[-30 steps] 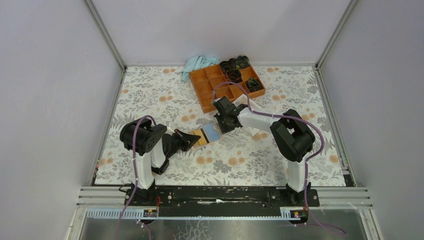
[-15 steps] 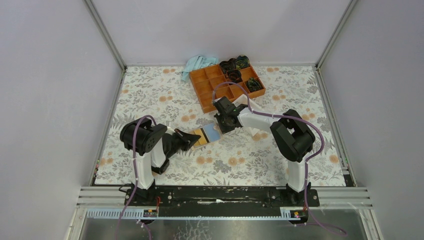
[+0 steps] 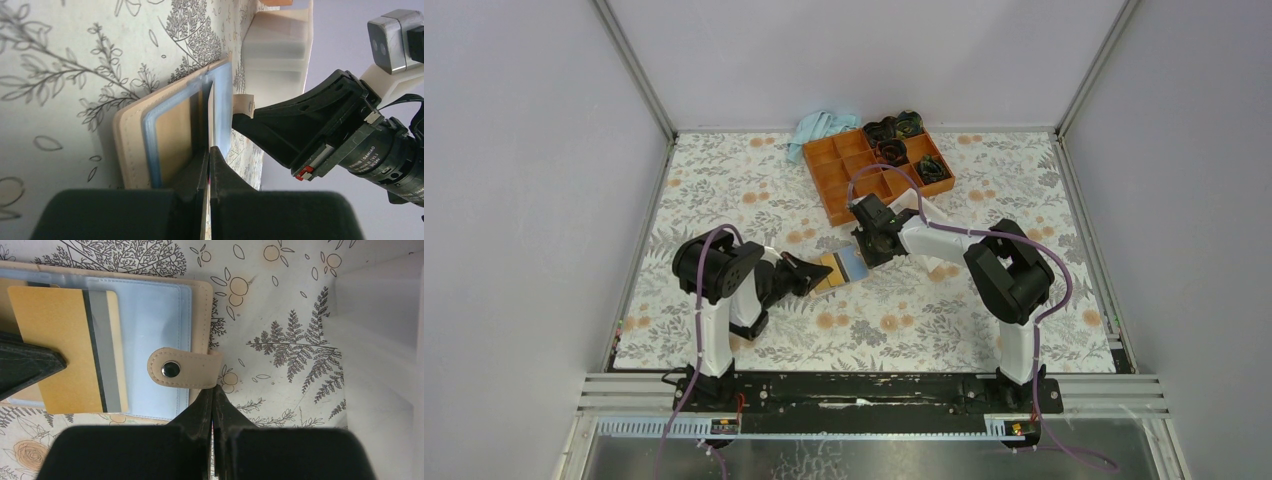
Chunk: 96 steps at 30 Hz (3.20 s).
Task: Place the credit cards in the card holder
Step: Insert the credit card into the card holder.
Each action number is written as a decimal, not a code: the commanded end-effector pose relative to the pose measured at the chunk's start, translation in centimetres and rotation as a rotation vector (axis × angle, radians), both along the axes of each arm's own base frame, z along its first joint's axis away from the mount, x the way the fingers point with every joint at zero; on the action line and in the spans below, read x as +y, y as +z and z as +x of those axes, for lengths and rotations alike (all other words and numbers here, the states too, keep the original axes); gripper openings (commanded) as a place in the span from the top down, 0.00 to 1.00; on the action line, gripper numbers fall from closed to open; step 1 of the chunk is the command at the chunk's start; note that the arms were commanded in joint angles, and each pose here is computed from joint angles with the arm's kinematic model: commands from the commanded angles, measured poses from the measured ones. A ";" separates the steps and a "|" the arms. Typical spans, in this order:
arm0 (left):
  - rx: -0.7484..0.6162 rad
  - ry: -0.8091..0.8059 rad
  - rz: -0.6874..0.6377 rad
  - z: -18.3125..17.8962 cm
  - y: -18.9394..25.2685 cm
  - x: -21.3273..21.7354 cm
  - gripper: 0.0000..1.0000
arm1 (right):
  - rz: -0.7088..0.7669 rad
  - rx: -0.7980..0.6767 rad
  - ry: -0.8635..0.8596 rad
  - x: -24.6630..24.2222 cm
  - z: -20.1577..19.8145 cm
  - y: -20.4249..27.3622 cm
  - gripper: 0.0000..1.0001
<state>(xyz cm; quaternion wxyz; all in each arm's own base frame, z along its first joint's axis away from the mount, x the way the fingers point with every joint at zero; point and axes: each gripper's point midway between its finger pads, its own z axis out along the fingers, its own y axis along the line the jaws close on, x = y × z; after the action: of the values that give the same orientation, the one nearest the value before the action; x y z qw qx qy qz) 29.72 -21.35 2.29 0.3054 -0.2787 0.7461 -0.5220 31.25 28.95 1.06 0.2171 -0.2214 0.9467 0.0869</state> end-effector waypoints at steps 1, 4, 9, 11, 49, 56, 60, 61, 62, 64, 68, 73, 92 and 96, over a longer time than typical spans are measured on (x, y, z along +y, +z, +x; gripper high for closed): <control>-0.023 -0.075 0.029 -0.5 -0.4 -0.9 1.00 | -0.043 0.083 0.043 -0.2 -2.3 -1.4 1.00; -0.024 -0.070 0.039 -0.6 -0.5 -0.7 1.00 | -0.045 0.089 0.047 -0.3 -2.4 -1.6 1.00; -0.021 -0.072 0.041 -0.6 -0.7 -0.8 0.86 | -0.041 0.094 0.048 -0.3 -2.6 -1.7 1.00; -0.019 -0.078 0.035 -0.6 -0.7 -1.0 0.79 | -0.043 0.096 0.050 -0.3 -2.7 -1.8 1.00; 0.145 -0.235 0.609 -0.5 -2.9 -1.2 0.49 | -0.028 0.100 0.066 0.2 -2.6 -1.0 1.00; 0.158 -0.212 0.699 -0.5 -2.4 0.1 0.45 | -0.023 0.102 0.070 0.4 -2.5 -1.0 1.00; 0.169 -0.206 0.720 -0.8 -2.6 0.6 0.43 | -0.020 0.103 0.073 0.5 -2.5 -0.9 1.00; 0.174 -0.206 0.724 -0.8 -2.8 0.7 0.43 | -0.021 0.103 0.072 0.4 -2.5 -0.9 1.00; 0.176 -0.207 0.726 -0.8 -2.8 0.7 0.43 | -0.022 0.102 0.074 0.4 -2.5 -0.9 1.00; 0.179 -0.209 0.728 -0.9 -2.9 0.8 0.42 | -0.021 0.102 0.072 0.4 -2.5 -0.9 1.00; 0.181 -0.207 0.736 -0.9 -3.0 0.9 0.41 | -0.019 0.105 0.076 0.5 -2.6 -1.0 1.00; 0.184 -0.204 0.757 -0.8 -2.9 1.2 0.40 | -0.010 0.097 0.077 0.6 -2.6 -0.8 1.00; 0.182 -0.164 0.764 -0.6 -2.3 1.6 0.25 | -0.007 0.107 0.079 0.7 -2.7 -0.9 1.00; 0.176 -0.150 0.770 -0.5 -1.9 1.8 0.24 | -0.003 0.108 0.081 0.8 -2.7 -0.9 1.00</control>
<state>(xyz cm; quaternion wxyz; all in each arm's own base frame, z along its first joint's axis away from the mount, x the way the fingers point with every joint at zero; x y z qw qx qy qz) 31.21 -22.32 3.24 0.3155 -0.1250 0.9006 -0.2715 30.10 29.53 1.05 0.1935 -0.2386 0.9459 0.1041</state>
